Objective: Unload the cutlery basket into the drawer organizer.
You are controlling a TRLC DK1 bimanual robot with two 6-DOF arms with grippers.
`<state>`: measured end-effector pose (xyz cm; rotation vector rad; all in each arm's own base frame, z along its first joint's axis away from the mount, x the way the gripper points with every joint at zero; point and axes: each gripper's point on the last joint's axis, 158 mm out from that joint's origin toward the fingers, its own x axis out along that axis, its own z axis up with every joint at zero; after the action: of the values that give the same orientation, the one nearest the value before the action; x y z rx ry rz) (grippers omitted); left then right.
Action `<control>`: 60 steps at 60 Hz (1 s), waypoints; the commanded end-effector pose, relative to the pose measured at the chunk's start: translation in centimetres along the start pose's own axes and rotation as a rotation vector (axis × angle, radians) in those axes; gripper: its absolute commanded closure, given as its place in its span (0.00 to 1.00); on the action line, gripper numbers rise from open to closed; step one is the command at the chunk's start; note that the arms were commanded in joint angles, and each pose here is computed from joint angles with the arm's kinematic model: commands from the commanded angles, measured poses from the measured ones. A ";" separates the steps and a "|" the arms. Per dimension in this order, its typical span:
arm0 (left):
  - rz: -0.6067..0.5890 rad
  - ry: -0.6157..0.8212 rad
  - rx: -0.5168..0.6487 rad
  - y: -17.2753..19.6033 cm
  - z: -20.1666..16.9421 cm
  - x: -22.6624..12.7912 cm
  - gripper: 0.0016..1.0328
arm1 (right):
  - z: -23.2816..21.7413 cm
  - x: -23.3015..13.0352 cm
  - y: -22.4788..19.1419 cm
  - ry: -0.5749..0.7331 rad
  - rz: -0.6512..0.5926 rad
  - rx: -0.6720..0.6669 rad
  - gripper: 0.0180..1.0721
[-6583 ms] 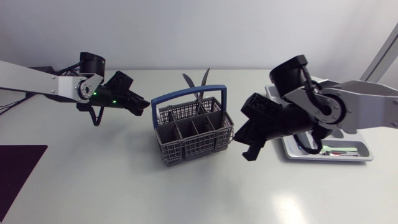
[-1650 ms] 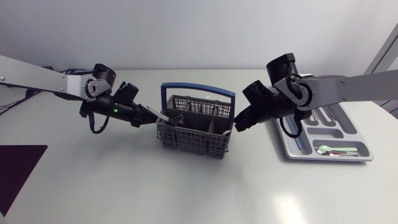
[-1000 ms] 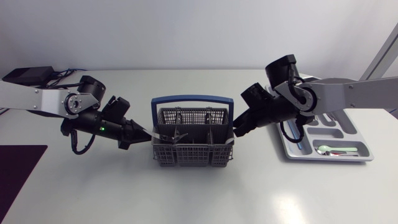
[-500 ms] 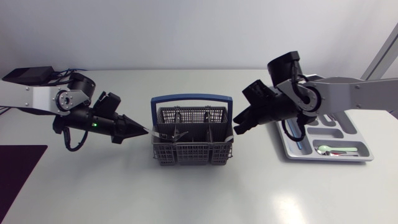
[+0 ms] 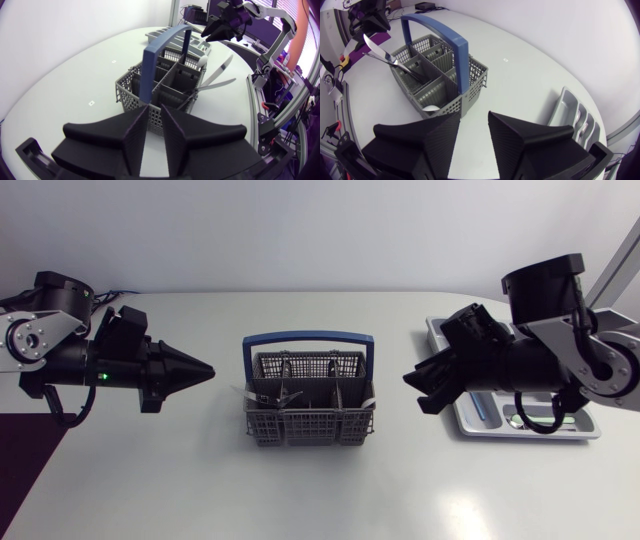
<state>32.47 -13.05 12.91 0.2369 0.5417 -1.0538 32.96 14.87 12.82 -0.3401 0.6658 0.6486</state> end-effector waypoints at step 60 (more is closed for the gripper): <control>-0.046 0.046 0.175 -5.7 -3.4 0.9 0.76 | 4.6 5.3 16.2 -0.183 0.409 -0.423 0.53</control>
<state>27.38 -14.99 11.43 0.3963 0.4791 -1.1242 27.56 30.49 10.87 -0.5147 0.4581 1.1784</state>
